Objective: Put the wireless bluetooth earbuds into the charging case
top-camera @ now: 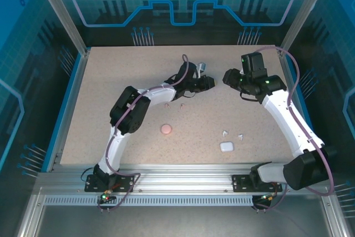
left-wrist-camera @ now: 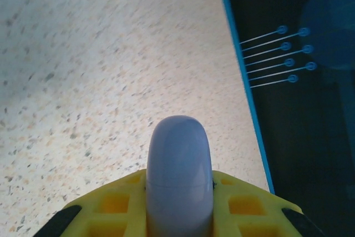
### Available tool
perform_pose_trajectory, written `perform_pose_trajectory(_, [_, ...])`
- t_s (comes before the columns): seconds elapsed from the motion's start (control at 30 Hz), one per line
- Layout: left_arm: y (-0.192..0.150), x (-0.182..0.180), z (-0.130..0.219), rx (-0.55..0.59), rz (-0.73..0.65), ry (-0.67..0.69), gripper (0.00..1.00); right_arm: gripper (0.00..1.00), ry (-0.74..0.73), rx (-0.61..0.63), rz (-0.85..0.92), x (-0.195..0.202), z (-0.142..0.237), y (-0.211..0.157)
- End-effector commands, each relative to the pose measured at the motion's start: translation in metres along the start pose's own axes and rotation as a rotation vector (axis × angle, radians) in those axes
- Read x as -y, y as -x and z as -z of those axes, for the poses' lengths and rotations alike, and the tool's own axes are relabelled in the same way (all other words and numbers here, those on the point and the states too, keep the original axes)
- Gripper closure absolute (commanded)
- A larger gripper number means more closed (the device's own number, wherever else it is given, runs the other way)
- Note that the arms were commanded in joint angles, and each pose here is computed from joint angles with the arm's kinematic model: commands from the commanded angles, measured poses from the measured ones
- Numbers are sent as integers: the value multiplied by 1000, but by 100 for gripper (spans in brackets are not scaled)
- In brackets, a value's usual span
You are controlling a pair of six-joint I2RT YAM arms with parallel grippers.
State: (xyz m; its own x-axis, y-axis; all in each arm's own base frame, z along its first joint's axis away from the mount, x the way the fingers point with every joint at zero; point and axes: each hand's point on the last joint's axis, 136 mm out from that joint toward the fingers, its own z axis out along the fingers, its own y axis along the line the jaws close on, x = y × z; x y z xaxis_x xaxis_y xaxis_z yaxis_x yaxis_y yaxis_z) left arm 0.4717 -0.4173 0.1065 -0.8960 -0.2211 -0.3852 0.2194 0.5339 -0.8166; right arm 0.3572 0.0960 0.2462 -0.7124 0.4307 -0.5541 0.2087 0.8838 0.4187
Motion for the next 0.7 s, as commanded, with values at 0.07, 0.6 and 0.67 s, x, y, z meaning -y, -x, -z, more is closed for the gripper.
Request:
perform_pose_trajectory(0.07, [-13, -25, -11, -129, 174, 121, 100, 51, 25, 21, -20, 2, 5, 0])
perform_pose_trajectory(0.6, [-14, -74, -29, -230, 292, 356, 85, 38, 76, 2, -6, -2, 16, -9])
perform_pose_trajectory(0.67, [-14, -76, -28, -230, 306, 377, 82, 36, 90, 1, -15, -4, 17, -8])
